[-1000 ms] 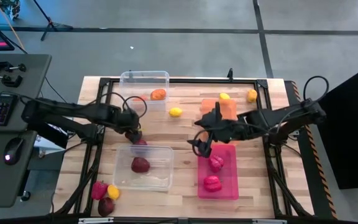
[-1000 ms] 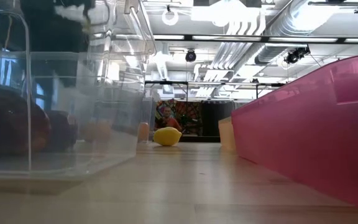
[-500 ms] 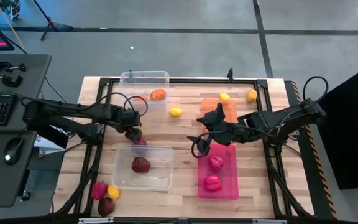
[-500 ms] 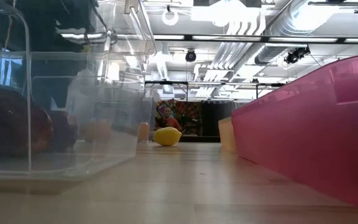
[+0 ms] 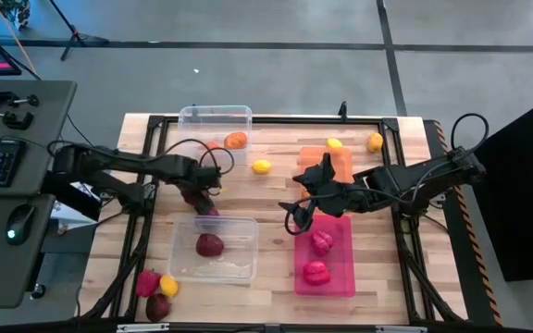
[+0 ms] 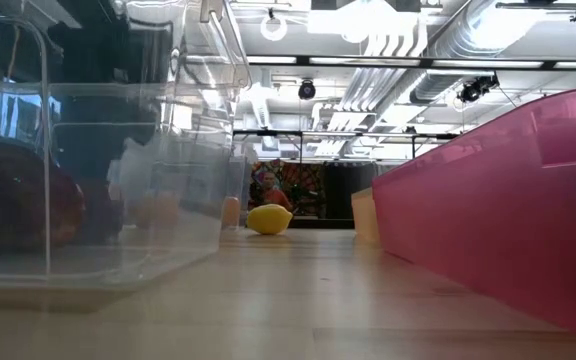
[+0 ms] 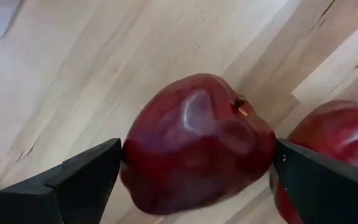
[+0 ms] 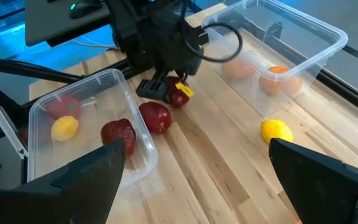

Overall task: Sort produce into baskets
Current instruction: Put the red apple into the bottom transparent bin

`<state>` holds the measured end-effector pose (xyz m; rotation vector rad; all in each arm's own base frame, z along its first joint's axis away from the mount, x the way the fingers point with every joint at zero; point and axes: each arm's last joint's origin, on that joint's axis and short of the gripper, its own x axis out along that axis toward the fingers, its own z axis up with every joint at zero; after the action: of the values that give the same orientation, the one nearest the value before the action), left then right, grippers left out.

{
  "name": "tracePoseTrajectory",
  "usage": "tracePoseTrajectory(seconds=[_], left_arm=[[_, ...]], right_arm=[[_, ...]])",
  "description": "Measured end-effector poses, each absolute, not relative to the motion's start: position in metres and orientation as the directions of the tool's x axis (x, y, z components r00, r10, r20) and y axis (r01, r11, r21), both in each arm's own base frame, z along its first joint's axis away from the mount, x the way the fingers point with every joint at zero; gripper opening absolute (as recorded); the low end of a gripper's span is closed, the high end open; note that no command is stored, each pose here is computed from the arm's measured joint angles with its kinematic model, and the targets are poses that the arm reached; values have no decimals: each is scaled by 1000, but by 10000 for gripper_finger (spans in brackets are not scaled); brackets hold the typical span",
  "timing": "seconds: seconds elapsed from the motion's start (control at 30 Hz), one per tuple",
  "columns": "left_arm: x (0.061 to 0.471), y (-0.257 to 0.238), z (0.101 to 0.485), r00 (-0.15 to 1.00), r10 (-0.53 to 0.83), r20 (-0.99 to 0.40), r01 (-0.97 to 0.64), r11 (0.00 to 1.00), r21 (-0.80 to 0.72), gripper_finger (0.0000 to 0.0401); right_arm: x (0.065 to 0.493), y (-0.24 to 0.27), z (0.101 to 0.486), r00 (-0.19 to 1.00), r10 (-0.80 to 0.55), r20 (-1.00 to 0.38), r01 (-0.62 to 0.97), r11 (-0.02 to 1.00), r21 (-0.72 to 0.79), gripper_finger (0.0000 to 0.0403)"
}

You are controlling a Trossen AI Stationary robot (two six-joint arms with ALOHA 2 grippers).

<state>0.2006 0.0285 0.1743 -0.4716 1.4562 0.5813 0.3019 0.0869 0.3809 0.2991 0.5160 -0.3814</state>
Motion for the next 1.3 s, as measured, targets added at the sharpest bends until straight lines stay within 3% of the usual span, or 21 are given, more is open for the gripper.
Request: tracePoseTrajectory(seconds=[0.23, 0.47, 1.17, 1.3], left_arm=[[207, 30, 163, -19, 80, -997, -592, 803, 76, 397], [207, 33, 163, -28, 201, -979, -575, 798, 180, 397], [210, 40, 163, 11, 164, -986, -623, 773, 122, 397], [209, 41, 163, 11, 157, -987, -619, 777, 117, 381]], right_arm=[[302, 87, 381, 803, -276, -529, 424, 887, 180, 385], [302, 87, 381, 803, -276, -529, 424, 888, 181, 385], [302, 87, 381, 803, -275, -529, 432, 880, 199, 385], [302, 87, 381, 803, -275, -529, 432, 880, 199, 385]])
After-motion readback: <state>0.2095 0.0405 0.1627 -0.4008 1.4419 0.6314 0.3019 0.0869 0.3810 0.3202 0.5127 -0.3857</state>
